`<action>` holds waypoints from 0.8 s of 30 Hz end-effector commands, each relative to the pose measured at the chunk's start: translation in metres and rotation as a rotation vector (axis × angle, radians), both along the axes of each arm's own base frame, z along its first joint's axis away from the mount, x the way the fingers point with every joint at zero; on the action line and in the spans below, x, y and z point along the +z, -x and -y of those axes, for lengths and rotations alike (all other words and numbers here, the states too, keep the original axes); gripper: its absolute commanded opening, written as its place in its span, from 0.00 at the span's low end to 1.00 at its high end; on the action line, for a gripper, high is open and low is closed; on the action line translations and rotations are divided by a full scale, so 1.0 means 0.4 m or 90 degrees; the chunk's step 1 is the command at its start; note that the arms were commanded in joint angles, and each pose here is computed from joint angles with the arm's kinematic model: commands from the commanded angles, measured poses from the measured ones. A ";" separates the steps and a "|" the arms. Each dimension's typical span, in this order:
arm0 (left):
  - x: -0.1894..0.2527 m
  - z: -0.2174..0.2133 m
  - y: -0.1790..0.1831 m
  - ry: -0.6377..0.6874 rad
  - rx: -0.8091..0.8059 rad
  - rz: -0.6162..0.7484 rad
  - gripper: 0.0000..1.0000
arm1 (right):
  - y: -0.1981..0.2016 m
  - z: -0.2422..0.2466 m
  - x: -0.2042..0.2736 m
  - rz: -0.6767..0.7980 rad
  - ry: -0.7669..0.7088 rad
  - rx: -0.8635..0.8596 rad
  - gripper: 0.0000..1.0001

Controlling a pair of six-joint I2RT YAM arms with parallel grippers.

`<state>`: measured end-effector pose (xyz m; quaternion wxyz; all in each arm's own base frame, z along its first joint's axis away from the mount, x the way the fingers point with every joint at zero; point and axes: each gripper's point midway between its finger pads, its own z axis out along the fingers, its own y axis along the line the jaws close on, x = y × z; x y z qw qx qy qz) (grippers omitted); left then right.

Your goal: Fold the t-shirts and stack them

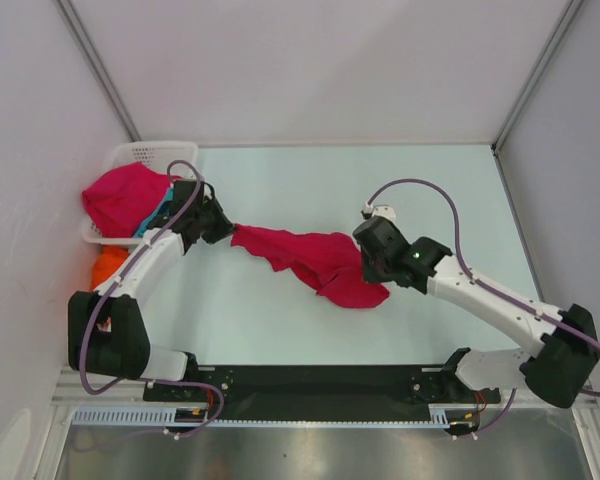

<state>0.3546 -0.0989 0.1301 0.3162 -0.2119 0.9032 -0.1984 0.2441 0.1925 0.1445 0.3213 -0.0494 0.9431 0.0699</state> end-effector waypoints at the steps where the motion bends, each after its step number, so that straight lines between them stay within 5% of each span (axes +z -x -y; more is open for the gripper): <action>1: 0.062 -0.038 -0.052 -0.019 0.035 0.053 0.00 | 0.122 0.017 0.035 -0.009 -0.009 -0.024 0.25; 6: 0.020 -0.027 -0.052 -0.006 0.030 0.033 0.00 | 0.202 0.043 0.022 -0.032 -0.031 -0.042 0.42; 12: 0.028 -0.019 -0.055 0.004 0.023 0.040 0.00 | 0.193 0.017 0.007 -0.031 -0.043 -0.035 0.46; 24: 0.034 -0.016 -0.045 0.003 0.010 0.048 0.00 | 0.100 -0.323 -0.019 -0.033 -0.024 0.132 0.45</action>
